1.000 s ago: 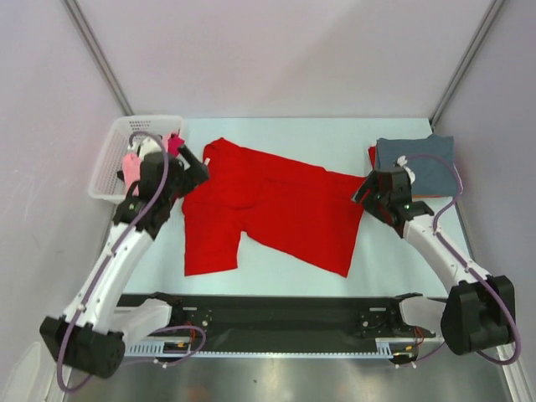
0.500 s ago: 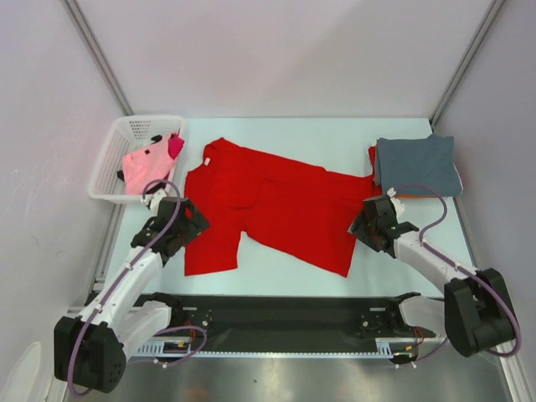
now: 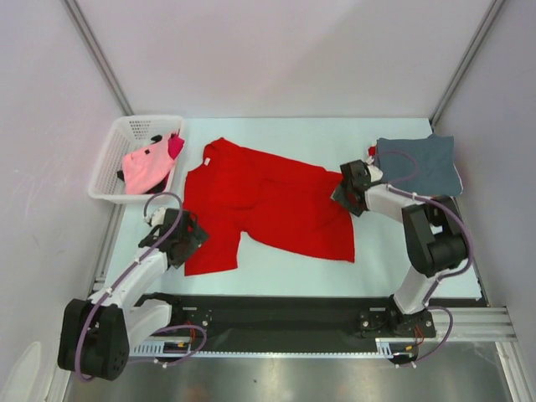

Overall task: Fold and stack the t-shirts
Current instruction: Flatten the tshirt out

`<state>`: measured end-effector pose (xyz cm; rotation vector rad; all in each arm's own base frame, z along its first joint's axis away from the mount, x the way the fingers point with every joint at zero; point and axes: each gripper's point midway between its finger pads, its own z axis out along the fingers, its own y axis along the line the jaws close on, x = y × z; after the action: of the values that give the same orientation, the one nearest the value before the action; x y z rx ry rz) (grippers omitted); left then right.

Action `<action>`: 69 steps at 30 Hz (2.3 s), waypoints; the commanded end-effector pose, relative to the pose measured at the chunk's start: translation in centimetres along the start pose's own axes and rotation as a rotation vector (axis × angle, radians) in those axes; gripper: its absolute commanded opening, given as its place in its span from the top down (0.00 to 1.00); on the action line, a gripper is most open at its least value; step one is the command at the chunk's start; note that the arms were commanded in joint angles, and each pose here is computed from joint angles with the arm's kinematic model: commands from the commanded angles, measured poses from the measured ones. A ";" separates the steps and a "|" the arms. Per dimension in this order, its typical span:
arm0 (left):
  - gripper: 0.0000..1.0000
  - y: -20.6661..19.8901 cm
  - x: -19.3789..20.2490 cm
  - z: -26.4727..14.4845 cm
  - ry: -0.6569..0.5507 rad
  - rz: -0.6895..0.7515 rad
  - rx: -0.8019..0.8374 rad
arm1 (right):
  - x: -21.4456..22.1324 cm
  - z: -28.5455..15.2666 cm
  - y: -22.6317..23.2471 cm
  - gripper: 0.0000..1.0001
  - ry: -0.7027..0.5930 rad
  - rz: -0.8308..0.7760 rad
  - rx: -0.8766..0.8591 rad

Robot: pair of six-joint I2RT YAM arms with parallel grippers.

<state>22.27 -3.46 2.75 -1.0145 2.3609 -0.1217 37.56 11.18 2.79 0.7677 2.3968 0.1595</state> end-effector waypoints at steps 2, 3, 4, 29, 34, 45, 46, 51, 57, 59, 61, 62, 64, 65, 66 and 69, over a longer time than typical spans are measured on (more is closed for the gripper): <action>0.11 -1.9 -1.2 0.8 -0.040 -0.047 0.066 | -2.0 2.9 1.6 0.36 -0.021 0.000 0.047; 0.11 -2.0 -1.2 1.2 -0.040 -0.046 0.063 | -2.7 4.2 2.5 0.38 -0.016 -0.002 0.052; 0.11 -2.2 -1.3 1.3 -0.043 -0.043 0.066 | -3.7 3.9 3.6 0.38 -0.031 0.005 0.030; 0.19 -1.5 0.5 -0.9 0.000 0.050 0.138 | -10.6 4.8 4.1 0.32 -0.071 -0.029 0.041; 0.17 -0.7 0.8 -1.5 0.001 0.031 0.128 | -7.8 3.3 0.6 0.33 -0.089 -0.053 0.115; 0.16 -0.3 1.4 -1.5 0.017 0.048 0.131 | -5.7 -0.2 -2.9 0.32 -0.094 -0.052 0.112; 0.17 -0.2 1.4 -1.5 0.020 0.044 0.125 | -5.5 -0.3 -3.0 0.34 -0.095 -0.047 0.111; 0.18 0.0 1.7 -1.4 0.023 0.026 0.122 | -4.1 0.0 -4.1 0.40 -0.075 -0.041 0.112; 0.21 0.2 1.6 -1.6 0.013 0.008 0.119 | -3.0 0.3 -5.7 0.43 -0.085 -0.010 0.133; 0.21 0.2 1.6 -1.5 0.011 0.000 0.117 | -3.0 0.6 -5.7 0.48 -0.092 0.002 0.127; 0.22 0.3 1.6 -1.5 0.011 -0.003 0.115 | -3.3 0.8 -5.8 0.50 -0.099 0.002 0.145; 0.23 0.3 1.6 -1.5 0.013 -0.002 0.115 | -3.5 1.0 -5.8 0.54 -0.105 0.004 0.154; 0.23 0.3 1.6 -1.5 0.012 -0.001 0.112 | -3.8 1.1 -5.7 0.76 -0.117 -0.001 0.157; 0.23 0.4 1.7 -1.5 0.014 -0.002 0.112 | -3.8 1.2 -5.7 0.92 -0.116 0.000 0.156; 0.24 0.4 1.7 -1.5 0.015 -0.006 0.109 | -3.9 1.3 -5.6 1.00 -0.116 0.013 0.159; 0.26 0.7 2.1 -1.3 0.020 -0.017 0.102 | -4.1 0.8 -6.0 1.00 -0.137 0.002 0.186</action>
<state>20.24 -4.61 2.96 -0.9593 2.3514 -0.2593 37.28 4.70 2.06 0.8110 2.3482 -0.0559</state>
